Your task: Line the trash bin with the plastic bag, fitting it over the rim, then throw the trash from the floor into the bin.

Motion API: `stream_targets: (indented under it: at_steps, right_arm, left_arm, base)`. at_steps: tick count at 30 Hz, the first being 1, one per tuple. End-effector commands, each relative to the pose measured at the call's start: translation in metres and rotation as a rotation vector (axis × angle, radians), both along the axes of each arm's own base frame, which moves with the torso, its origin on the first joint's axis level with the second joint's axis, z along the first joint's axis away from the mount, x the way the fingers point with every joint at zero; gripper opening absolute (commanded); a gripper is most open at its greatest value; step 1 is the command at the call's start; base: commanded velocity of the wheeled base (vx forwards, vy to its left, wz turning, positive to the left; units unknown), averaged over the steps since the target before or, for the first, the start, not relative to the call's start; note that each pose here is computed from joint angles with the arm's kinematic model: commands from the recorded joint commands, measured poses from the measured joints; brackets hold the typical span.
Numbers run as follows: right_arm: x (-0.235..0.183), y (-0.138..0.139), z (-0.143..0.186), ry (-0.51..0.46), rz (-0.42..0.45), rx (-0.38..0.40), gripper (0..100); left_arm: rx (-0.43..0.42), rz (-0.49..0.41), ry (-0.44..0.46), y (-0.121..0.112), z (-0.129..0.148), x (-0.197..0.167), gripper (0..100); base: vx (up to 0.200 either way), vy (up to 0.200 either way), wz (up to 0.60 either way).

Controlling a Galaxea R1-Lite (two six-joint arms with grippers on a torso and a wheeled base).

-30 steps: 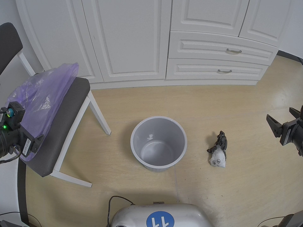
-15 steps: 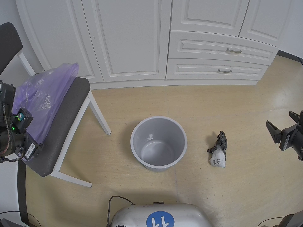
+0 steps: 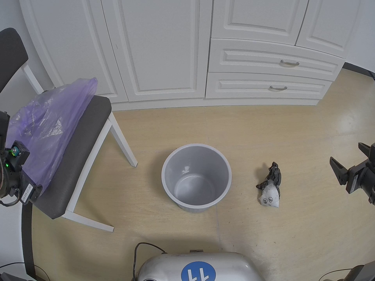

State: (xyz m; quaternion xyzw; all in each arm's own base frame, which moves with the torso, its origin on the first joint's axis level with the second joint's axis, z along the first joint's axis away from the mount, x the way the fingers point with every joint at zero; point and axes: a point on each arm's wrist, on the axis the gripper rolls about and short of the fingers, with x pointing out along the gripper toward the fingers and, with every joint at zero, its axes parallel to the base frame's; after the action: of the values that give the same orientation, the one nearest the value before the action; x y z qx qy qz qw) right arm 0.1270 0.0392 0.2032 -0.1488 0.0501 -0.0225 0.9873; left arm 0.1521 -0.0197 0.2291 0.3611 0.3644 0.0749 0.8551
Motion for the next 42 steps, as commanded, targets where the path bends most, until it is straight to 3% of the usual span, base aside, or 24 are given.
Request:
stream_targets:
  at_steps: [1, 9, 17, 23, 29, 34, 42]
  right_arm:
    - [-0.001, 0.000, -0.003, 0.008, -0.001, -0.004, 100]
    - [0.000, 0.000, -0.004, 0.014, 0.000, -0.008, 100]
    - [0.000, 0.000, -0.006, 0.023, 0.000, -0.011, 100]
    - [0.002, 0.001, -0.009, 0.039, 0.000, -0.017, 100]
    - [0.004, 0.001, -0.010, 0.046, 0.000, -0.020, 100]
    - [0.004, 0.001, -0.010, 0.046, 0.000, -0.020, 100]
    - [0.003, 0.001, -0.009, 0.043, 0.000, -0.019, 100]
  left_arm:
    - [-0.004, 0.014, -0.028, 0.005, 0.004, -0.010, 100]
    - [0.006, 0.008, -0.011, 0.004, 0.002, -0.010, 100]
    - [0.059, -0.011, 0.092, 0.000, -0.014, 0.002, 100]
    - [0.198, 0.022, 0.152, -0.007, -0.024, 0.016, 100]
    - [0.221, 0.031, 0.172, -0.009, -0.029, 0.021, 100]
    - [0.281, 0.092, 0.147, -0.008, -0.034, 0.024, 100]
    - [0.273, 0.130, 0.073, -0.007, -0.033, 0.033, 100]
  base:
    - [0.000, 0.000, 0.00]
    - [0.000, 0.000, 0.00]
    - [0.000, 0.000, 0.00]
    - [0.000, 0.000, 0.00]
    - [0.000, 0.000, 0.00]
    - [0.000, 0.000, 0.00]
    - [0.000, 0.000, 0.00]
